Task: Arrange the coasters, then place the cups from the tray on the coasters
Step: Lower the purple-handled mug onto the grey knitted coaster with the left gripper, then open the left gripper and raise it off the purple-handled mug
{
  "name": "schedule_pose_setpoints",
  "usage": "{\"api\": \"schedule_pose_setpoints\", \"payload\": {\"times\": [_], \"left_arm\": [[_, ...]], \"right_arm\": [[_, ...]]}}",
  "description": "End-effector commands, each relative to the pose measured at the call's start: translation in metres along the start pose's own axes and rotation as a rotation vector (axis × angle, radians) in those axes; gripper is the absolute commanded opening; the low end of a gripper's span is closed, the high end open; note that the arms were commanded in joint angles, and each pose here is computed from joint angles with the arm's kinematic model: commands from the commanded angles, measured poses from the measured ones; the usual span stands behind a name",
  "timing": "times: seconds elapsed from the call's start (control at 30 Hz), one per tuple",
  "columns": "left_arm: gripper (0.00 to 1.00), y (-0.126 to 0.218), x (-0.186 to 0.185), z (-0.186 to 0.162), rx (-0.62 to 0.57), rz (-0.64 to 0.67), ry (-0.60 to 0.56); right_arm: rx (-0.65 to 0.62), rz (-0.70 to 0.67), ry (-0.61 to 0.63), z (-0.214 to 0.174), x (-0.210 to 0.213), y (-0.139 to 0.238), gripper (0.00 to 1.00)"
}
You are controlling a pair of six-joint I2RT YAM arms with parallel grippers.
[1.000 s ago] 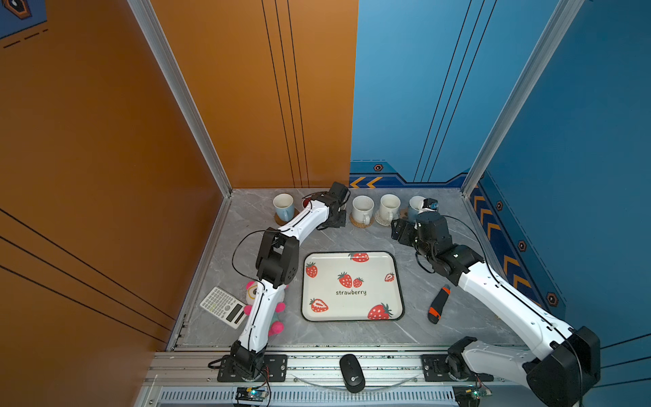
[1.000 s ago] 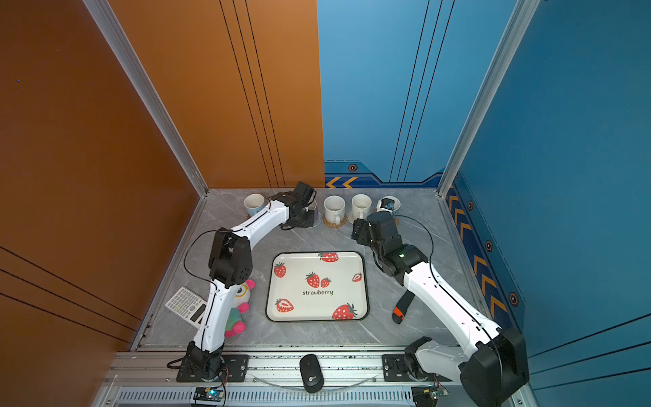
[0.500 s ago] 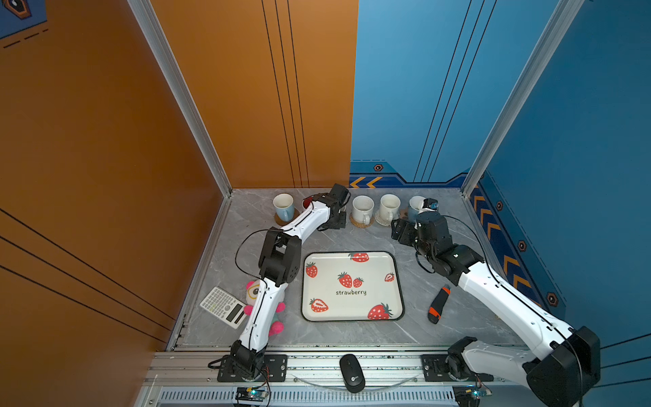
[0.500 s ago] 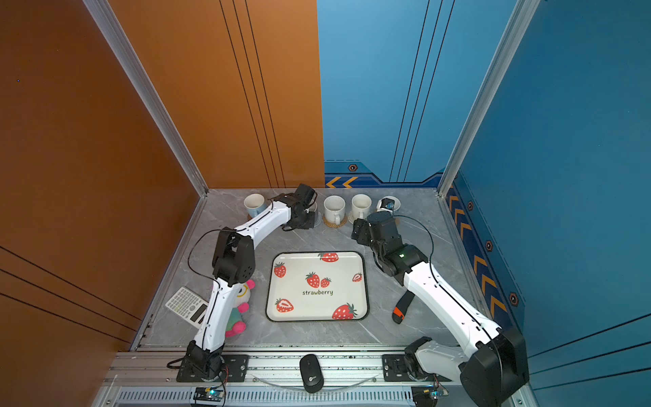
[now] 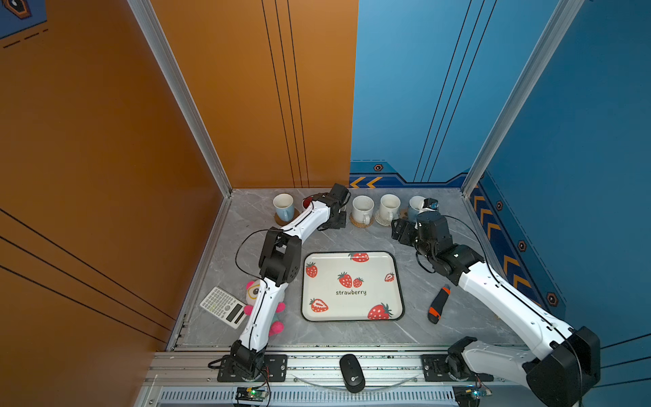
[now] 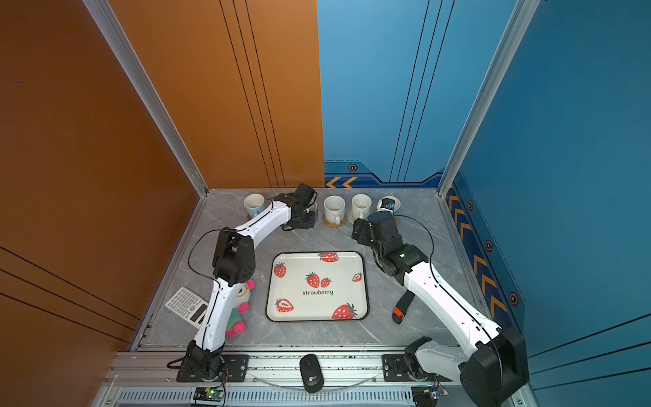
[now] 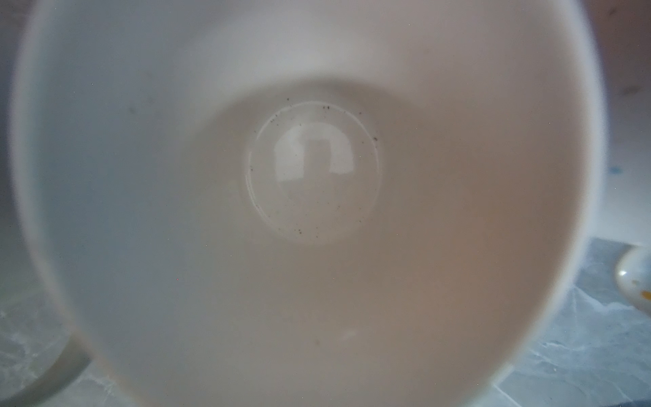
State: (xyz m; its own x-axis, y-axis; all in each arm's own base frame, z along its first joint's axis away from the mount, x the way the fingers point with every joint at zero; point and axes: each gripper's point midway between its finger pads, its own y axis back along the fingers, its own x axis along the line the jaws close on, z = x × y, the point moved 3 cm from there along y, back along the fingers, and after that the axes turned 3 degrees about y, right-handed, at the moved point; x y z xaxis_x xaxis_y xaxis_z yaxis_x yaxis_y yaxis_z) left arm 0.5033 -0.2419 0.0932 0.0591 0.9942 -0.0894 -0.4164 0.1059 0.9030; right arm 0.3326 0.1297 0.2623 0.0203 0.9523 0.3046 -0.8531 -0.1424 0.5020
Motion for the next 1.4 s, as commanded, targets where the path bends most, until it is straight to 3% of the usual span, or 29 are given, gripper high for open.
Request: {"api": "schedule_pose_setpoints", "payload": {"times": [0.0,0.73,0.93,1.37], "left_arm": [[0.02,0.009,-0.002,0.018,-0.049,-0.03,0.014],[0.36,0.016,-0.003,0.016,-0.034,-0.039,0.002],[0.43,0.035,0.0,0.016,-0.053,-0.035,-0.01],[0.44,0.103,-0.013,0.009,-0.132,-0.06,-0.088]], "right_arm": [[0.013,0.0,0.01,-0.004,-0.003,0.0,0.86],[0.013,0.006,0.007,-0.004,-0.003,0.001,0.86],[0.012,0.021,-0.001,-0.004,0.0,-0.001,0.86],[0.026,0.023,-0.002,-0.009,0.001,-0.01,0.86]]}}
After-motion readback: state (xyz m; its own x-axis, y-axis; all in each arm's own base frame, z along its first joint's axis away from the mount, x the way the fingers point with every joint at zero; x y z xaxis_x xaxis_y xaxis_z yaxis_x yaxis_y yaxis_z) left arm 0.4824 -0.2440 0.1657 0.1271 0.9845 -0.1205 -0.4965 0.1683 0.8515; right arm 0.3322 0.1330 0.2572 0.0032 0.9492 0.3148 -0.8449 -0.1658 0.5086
